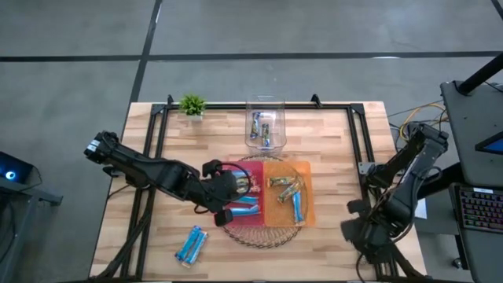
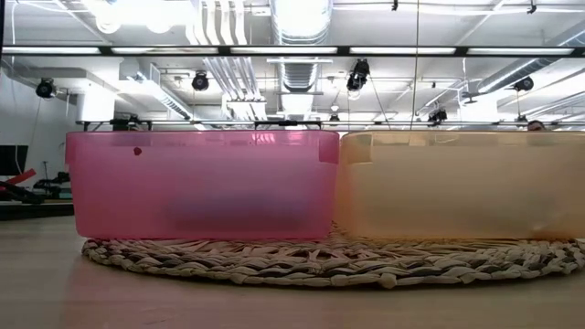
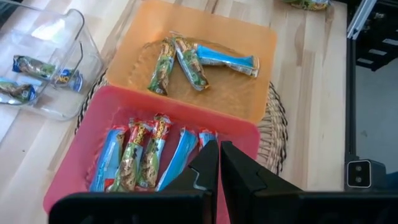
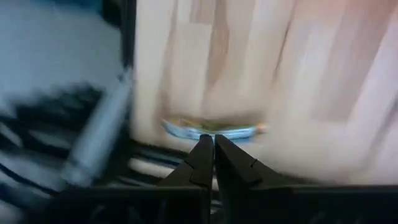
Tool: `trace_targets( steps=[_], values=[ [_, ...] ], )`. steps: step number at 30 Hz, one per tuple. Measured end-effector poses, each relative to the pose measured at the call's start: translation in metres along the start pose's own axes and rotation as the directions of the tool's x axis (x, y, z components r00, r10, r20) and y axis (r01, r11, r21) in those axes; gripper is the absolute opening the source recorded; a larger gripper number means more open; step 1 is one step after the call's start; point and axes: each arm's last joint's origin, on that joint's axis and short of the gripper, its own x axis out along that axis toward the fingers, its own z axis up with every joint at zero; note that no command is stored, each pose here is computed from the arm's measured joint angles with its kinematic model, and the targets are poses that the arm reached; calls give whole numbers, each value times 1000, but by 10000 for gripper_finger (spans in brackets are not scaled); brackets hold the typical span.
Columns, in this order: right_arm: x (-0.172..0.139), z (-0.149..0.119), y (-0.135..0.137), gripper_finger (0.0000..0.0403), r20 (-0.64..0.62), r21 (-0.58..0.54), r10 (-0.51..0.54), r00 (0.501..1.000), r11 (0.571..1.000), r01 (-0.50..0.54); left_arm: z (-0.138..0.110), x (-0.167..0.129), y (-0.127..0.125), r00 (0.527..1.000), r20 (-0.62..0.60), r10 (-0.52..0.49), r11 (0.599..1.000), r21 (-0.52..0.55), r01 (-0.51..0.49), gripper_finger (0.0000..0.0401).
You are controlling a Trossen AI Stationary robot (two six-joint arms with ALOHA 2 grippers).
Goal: Pick and place Granola Bars by type
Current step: Put the yellow granola bar into the orange bin
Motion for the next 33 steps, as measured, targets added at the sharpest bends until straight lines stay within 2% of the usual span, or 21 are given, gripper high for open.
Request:
trace_targets(
  steps=[1, 3, 6, 8, 10, 12, 13, 15, 18, 20, 22, 25, 27, 29, 33],
  values=[
    [-1, 3, 2, 8, 19, 103, 26, 1000, 994, -27, -1, 1, 0, 1000, -4, 3, 1000, -2, -3, 0],
    [-2, 9, 5, 8, 65, 319, 78, 995, 943, -95, -3, 4, 1, 1000, -13, 9, 1000, -11, -9, 0],
    [-2, 16, 10, 8, 118, 567, 138, 983, 804, -180, -8, 9, 2, 999, -32, 21, 999, -31, -22, 0],
    [-1, 19, 13, 8, 150, 674, 144, 978, 709, -208, -11, 11, 2, 999, -41, 28, 999, -34, -29, 0],
    [3, 22, 15, 8, 191, 744, 112, 975, 631, -218, -12, 12, 2, 999, -44, 30, 999, -36, -31, 0],
    [9, 23, 14, 8, 217, 794, 57, 975, 571, -210, -11, 12, 3, 999, -37, 32, 999, -40, -33, 0],
    [13, 24, 13, 8, 214, 806, 38, 976, 558, -199, -10, 13, 3, 999, -30, 33, 998, -44, -34, 0],
    [25, 25, 10, 8, 174, 822, -6, 985, 551, -142, -8, 13, 4, 999, -16, 34, 998, -51, -35, 0],
    [45, 22, -2, 8, 8, 842, -49, 999, 540, 19, -3, 15, 5, 999, 19, 26, 998, -60, -25, 0],
    [56, 18, -11, 8, -124, 832, -73, 990, 536, 144, 0, 15, 5, 999, 37, 21, 998, -65, -18, 0],
    [64, 14, -21, 8, -207, 814, -87, 974, 537, 221, 2, 16, 6, 999, 50, 16, 997, -72, -13, 0],
    [69, 15, -30, 10, -221, 808, -59, 973, 547, 217, 3, 16, 6, 998, 55, 15, 997, -76, -10, 0],
    [71, 18, -33, 18, -193, 811, -26, 981, 559, 174, 3, 16, 6, 998, 56, 14, 997, -76, -10, 0],
    [73, 21, -35, 34, -183, 810, 8, 983, 568, 146, 3, 16, 6, 998, 55, 13, 997, -76, -9, 0],
    [79, 21, -44, 83, -222, 809, 27, 975, 563, 169, 3, 16, 6, 999, 54, 8, 997, -78, -4, 0]
  ],
)
